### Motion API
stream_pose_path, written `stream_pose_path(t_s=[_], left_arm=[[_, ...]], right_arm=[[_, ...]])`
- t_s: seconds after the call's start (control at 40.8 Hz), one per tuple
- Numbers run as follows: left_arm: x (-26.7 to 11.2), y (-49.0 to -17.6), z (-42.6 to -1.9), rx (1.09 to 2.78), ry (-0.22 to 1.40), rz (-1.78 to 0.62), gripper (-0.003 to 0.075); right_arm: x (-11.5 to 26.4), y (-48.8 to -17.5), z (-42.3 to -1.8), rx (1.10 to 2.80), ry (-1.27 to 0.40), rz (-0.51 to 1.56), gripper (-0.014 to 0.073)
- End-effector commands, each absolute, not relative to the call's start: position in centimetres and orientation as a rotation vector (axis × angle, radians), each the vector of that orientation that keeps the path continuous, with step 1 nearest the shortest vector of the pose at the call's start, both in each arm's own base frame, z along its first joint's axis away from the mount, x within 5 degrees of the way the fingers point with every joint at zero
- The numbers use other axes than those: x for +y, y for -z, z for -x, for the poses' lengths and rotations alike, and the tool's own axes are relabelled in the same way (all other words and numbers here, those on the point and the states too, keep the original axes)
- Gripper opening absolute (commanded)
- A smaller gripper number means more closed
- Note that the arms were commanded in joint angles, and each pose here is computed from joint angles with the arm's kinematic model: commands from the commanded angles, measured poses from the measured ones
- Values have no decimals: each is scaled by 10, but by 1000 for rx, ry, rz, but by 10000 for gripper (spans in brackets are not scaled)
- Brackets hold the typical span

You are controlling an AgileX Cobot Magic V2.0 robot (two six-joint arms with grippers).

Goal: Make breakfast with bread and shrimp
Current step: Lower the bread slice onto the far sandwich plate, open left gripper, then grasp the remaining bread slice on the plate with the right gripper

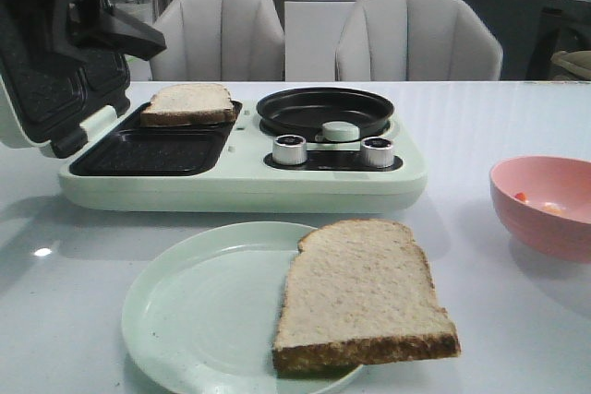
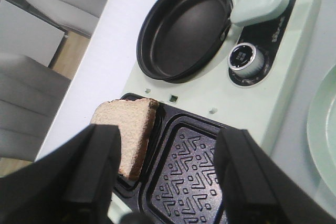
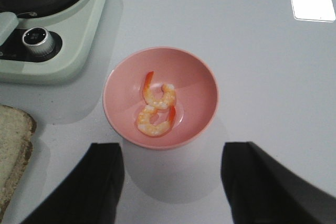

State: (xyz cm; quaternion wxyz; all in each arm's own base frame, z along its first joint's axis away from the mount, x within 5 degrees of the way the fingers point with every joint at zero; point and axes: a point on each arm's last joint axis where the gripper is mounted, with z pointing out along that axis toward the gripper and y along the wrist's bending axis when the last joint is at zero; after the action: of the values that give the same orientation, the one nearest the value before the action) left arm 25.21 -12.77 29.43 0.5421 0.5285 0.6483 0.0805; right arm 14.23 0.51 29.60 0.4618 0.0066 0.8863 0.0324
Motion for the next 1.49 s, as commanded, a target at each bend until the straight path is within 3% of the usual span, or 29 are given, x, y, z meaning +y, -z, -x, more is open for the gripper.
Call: stream_pose_path(t_s=[0.0, 0.416, 0.514, 0.71, 0.882, 1.151, 1.469], left_arm=[[-122, -318, -232, 1495, -226, -1142, 434], [-105, -330, -171, 1417, -96, -1057, 434], [-95, -342, -160, 1460, 51, -854, 434], [-61, -335, -143, 1684, -150, -766, 434], [-55, -332, -115, 1843, 112, -634, 434], [-47, -337, -79, 1885, 353, -516, 434], [-40, -327, -62, 1865, 418, -489, 434]], right_arm=[[3, -312, -147, 2073, -58, -11, 517], [3, -312, -147, 2073, -58, -11, 517], [3, -312, -147, 2073, -58, -11, 517], [3, -312, -147, 2073, -58, -11, 517], [3, -312, -147, 2073, -58, -11, 517], [3, -312, -147, 2073, -58, -11, 517], [3, -312, -147, 2073, -58, -11, 517]])
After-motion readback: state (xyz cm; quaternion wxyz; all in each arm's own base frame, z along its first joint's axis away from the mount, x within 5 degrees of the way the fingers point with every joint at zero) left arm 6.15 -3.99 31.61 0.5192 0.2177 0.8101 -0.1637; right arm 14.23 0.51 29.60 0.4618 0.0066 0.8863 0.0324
